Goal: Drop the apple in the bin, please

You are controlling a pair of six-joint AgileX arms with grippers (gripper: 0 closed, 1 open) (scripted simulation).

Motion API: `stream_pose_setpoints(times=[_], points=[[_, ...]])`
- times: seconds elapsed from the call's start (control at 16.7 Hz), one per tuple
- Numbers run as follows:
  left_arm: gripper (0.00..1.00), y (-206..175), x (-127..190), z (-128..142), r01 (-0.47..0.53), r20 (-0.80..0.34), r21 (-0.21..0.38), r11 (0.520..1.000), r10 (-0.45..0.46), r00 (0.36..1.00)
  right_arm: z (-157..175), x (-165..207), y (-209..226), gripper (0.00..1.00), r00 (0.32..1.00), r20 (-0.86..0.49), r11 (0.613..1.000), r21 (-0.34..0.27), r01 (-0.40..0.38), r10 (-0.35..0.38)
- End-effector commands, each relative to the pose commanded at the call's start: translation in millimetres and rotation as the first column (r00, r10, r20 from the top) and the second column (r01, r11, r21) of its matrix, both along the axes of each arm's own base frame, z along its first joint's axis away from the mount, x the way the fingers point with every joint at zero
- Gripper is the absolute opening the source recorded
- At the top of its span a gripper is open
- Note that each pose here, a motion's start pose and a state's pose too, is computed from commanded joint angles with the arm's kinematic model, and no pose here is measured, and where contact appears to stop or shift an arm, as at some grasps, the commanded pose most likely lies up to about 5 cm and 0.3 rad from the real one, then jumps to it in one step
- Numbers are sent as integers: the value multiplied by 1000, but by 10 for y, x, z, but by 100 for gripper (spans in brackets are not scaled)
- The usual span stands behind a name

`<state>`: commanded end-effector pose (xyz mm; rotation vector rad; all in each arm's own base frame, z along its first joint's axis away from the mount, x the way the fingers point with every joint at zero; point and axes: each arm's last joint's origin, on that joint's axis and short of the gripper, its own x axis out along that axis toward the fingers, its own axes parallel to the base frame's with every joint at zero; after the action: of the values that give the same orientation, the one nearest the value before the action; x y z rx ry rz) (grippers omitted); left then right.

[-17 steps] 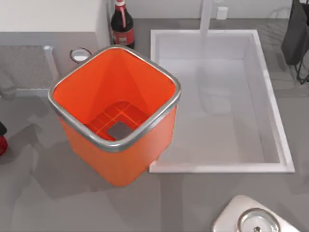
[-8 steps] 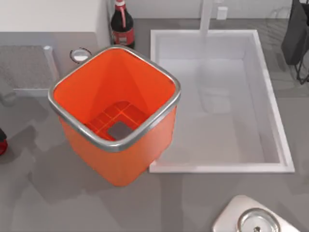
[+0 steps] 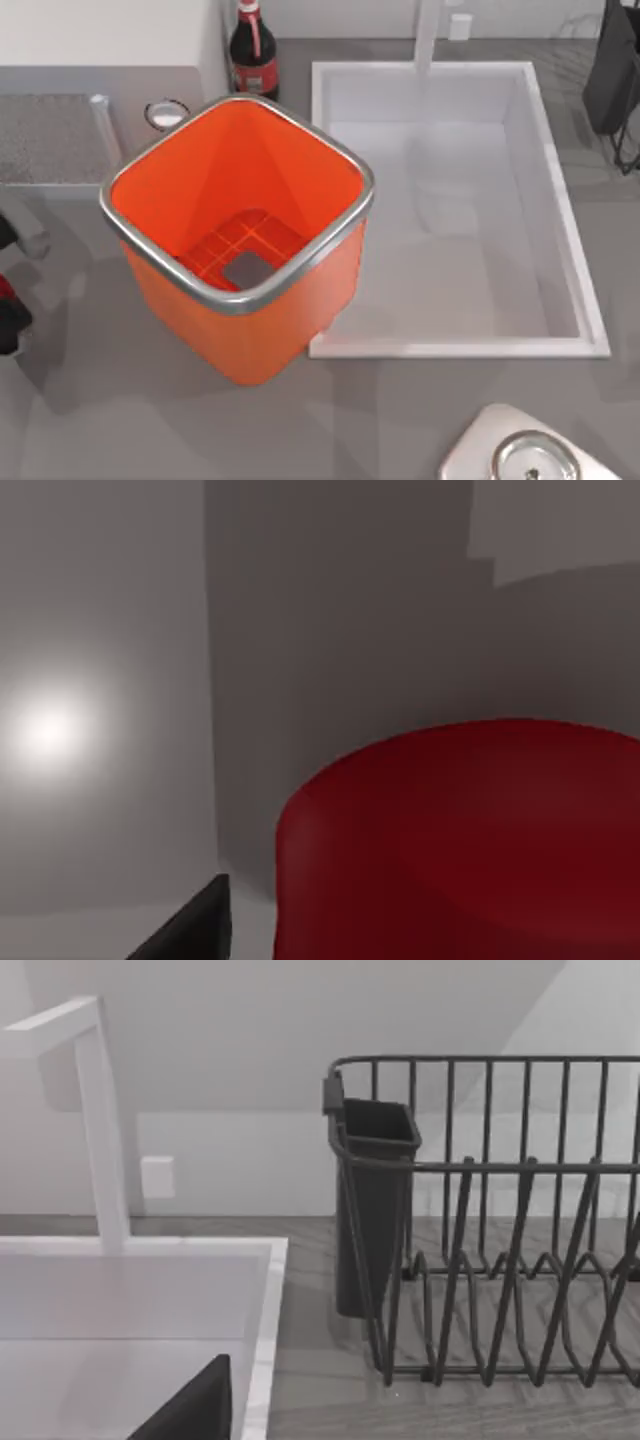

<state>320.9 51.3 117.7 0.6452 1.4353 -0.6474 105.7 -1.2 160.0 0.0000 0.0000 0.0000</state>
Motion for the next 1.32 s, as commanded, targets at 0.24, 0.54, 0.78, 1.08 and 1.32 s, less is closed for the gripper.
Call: stream_pose_setpoints(times=[0.24, 0.54, 0.78, 1.08, 1.32], points=[[100, -8, 119, -89, 0, 8, 1, 1000, 0, 1000, 0, 0, 0, 100, 1000, 0, 1000, 0, 0, 0], [85, -8, 119, -89, 0, 8, 1, 1000, 0, 1000, 0, 0, 0, 100, 1000, 0, 1000, 0, 0, 0], [55, -8, 119, -89, 0, 8, 1, 1000, 0, 1000, 0, 0, 0, 100, 1000, 0, 1000, 0, 0, 0], [17, -8, 119, -89, 0, 8, 1, 1000, 0, 1000, 0, 0, 0, 100, 1000, 0, 1000, 0, 0, 0], [0, -8, 119, -89, 0, 8, 1, 1000, 0, 1000, 0, 0, 0, 100, 1000, 0, 1000, 0, 0, 0]])
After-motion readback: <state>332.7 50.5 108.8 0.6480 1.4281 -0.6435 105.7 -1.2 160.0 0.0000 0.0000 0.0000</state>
